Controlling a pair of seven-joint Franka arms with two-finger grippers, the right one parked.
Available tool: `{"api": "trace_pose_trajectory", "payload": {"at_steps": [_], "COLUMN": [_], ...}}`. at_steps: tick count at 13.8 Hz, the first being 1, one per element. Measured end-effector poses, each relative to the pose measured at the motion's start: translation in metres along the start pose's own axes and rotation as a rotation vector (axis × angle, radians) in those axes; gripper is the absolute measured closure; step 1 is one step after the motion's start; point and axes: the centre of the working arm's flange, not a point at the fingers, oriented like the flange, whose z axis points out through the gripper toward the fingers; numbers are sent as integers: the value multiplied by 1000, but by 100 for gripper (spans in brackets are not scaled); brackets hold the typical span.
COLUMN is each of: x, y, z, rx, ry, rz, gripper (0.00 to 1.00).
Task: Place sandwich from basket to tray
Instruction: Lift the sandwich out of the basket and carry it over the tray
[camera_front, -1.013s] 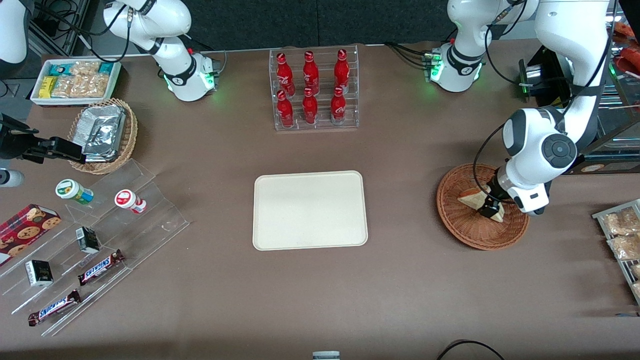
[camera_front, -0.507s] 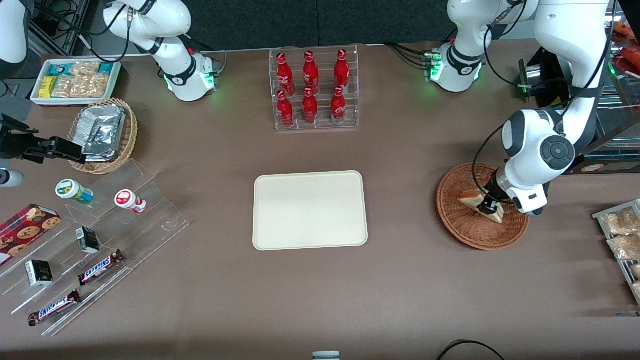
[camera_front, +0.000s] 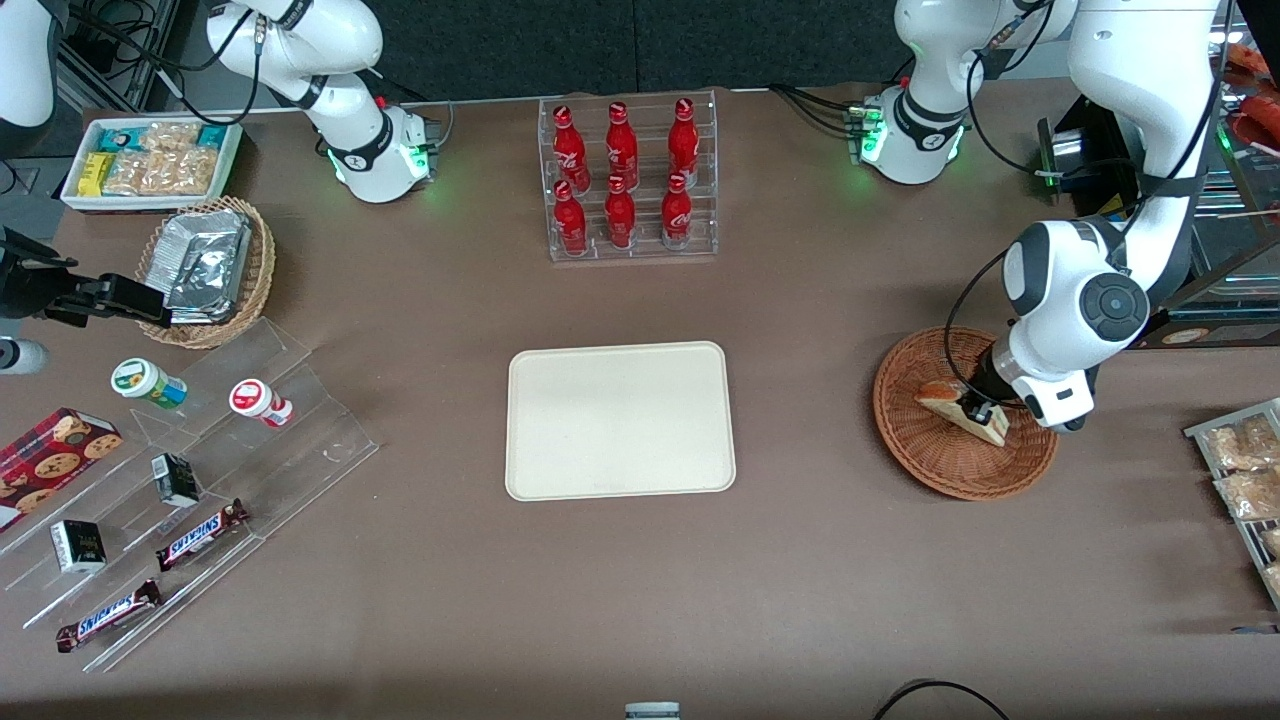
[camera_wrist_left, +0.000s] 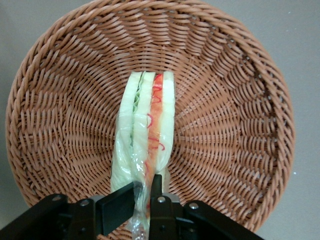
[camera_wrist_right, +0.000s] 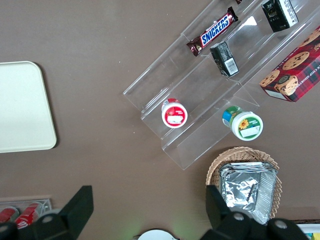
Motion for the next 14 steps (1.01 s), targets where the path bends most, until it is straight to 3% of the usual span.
{"api": "trace_pose_trajectory", "payload": {"at_steps": [3,6,11,14], "x": [-1,-9,-49,-115], "y": [17,41,68,90], "z": [-33,-86,-130,-150], "rx": [66,98,93,71], "ry": [-28,-43,-37,-21], "rz": [14,44,122,235], "gripper": [87,90,90,90]}}
